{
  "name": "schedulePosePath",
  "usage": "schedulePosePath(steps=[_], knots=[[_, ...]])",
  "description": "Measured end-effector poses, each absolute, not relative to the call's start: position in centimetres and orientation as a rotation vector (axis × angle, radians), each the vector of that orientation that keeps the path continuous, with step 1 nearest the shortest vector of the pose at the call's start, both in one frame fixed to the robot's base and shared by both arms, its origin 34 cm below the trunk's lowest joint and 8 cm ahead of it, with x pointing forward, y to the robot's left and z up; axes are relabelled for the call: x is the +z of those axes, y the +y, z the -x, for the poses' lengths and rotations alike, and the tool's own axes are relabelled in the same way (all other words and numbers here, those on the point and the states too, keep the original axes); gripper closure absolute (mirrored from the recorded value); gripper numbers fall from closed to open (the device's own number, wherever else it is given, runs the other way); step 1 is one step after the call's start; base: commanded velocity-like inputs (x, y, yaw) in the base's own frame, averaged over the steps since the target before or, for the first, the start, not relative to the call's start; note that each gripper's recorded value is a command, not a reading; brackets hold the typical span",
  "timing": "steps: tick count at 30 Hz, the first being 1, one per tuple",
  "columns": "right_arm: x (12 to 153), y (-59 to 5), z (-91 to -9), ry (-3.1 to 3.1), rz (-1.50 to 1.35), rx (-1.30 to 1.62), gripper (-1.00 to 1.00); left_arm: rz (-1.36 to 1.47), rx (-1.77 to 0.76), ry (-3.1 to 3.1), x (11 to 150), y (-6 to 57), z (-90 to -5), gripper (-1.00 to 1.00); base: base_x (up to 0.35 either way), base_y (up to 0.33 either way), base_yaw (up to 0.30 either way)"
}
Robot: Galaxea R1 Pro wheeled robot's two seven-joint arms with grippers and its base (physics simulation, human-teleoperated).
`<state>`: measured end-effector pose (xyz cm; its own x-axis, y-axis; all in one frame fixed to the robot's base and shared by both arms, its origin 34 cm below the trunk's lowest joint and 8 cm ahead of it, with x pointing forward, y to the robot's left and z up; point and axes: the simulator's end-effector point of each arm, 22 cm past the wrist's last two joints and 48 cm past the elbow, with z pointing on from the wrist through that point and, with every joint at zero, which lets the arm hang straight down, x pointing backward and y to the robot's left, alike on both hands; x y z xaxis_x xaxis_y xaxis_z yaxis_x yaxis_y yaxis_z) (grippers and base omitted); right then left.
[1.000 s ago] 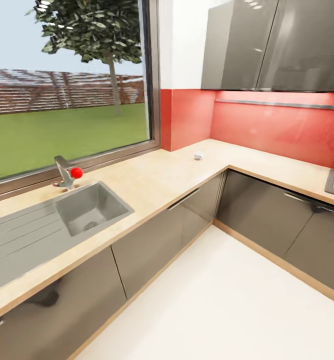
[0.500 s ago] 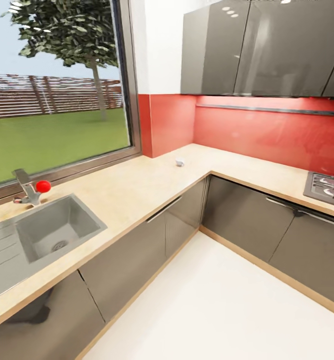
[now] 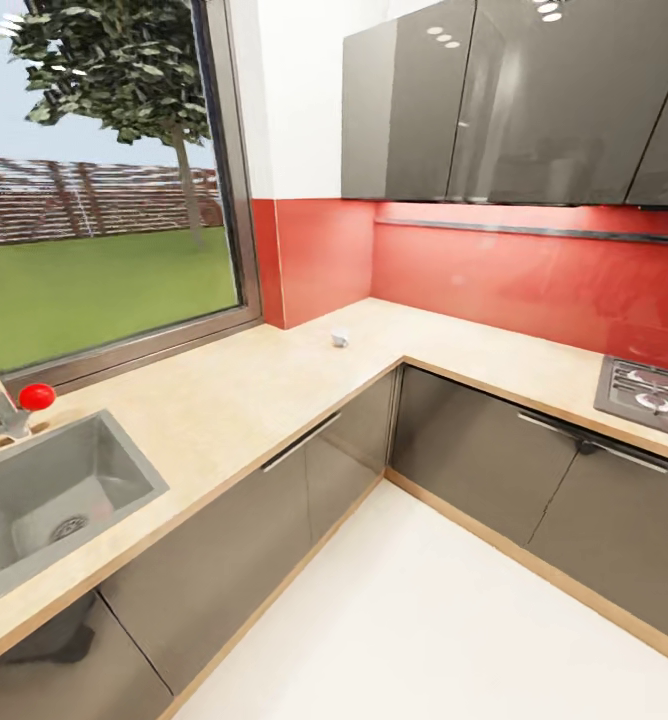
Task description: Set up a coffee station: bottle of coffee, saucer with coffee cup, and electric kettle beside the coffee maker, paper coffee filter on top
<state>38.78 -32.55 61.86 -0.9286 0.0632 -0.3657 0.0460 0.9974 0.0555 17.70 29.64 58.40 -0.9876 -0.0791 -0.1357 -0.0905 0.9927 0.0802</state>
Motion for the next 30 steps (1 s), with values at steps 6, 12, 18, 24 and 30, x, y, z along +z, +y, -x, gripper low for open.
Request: schedulePosePath(steps=[6, 12, 18, 24, 30], knots=[[62.1, -32.5, -39.1, 2.755, -0.075, 0.064, -1.00, 0.130, 0.129, 2.994, 58.4, 29.6, -18.1, -1.00, 0.165, -0.265, 0.000], [62.3, -32.5, -39.4, 2.746, -0.074, 0.065, -1.00, 0.132, 0.128, 2.984, 58.5, 29.7, -18.4, -1.00, 0.163, -0.266, 0.000], [62.6, -32.5, -39.7, 2.736, -0.074, 0.065, -1.00, 0.131, 0.128, 2.975, 58.6, 29.7, -18.8, -1.00, 0.163, -0.267, 0.000], [62.9, -32.5, -40.1, 2.727, -0.073, 0.065, -1.00, 0.132, 0.127, 2.966, 58.6, 29.7, -19.2, -1.00, 0.163, -0.267, 0.000], [63.1, -32.5, -40.4, 2.717, -0.073, 0.066, -1.00, 0.133, 0.126, 2.956, 58.7, 29.7, -19.5, -1.00, 0.163, -0.267, 0.013]])
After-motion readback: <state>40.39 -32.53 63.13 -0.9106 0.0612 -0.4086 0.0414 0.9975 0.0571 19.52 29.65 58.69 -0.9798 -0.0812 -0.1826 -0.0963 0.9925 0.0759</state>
